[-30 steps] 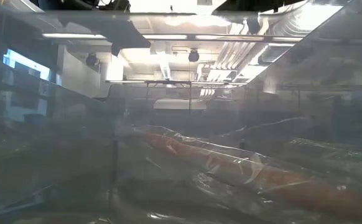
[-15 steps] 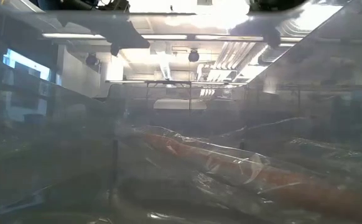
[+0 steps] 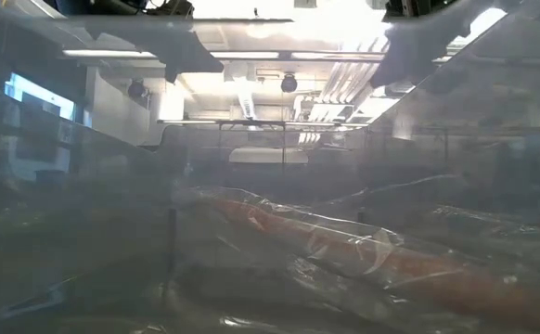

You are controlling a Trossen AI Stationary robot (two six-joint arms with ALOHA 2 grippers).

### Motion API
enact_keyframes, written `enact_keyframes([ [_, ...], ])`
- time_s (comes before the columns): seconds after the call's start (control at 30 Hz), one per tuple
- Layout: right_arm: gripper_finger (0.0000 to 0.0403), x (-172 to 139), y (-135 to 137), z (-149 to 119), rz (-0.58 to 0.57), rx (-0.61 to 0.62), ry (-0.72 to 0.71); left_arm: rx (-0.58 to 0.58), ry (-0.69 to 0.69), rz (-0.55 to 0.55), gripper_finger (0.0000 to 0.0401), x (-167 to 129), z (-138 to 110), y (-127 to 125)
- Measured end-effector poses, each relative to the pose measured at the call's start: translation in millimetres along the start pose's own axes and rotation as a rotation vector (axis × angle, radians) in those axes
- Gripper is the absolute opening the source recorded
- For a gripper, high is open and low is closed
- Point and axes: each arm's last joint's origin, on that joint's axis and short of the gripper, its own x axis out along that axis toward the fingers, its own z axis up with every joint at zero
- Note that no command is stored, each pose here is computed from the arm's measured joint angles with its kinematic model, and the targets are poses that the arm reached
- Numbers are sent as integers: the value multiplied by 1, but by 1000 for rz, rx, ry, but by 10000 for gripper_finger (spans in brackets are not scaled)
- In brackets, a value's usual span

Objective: Pick & Place Toothbrushes
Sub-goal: Put the blue toothbrush into the top black bin

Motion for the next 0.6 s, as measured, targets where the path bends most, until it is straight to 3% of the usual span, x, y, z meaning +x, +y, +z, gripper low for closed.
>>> enact_keyframes([
  [0.33, 4, 0, 1, -5, 73, 5, 94, -4, 0, 0, 15, 0, 0, 0],
  [0.47, 4, 0, -3, -11, 42, 115, 172, -4, 0, 0, 15, 0, 0, 0],
  [0.6, 4, -2, -10, -21, -67, 274, 265, -3, 0, 0, 15, 0, 0, 0],
])
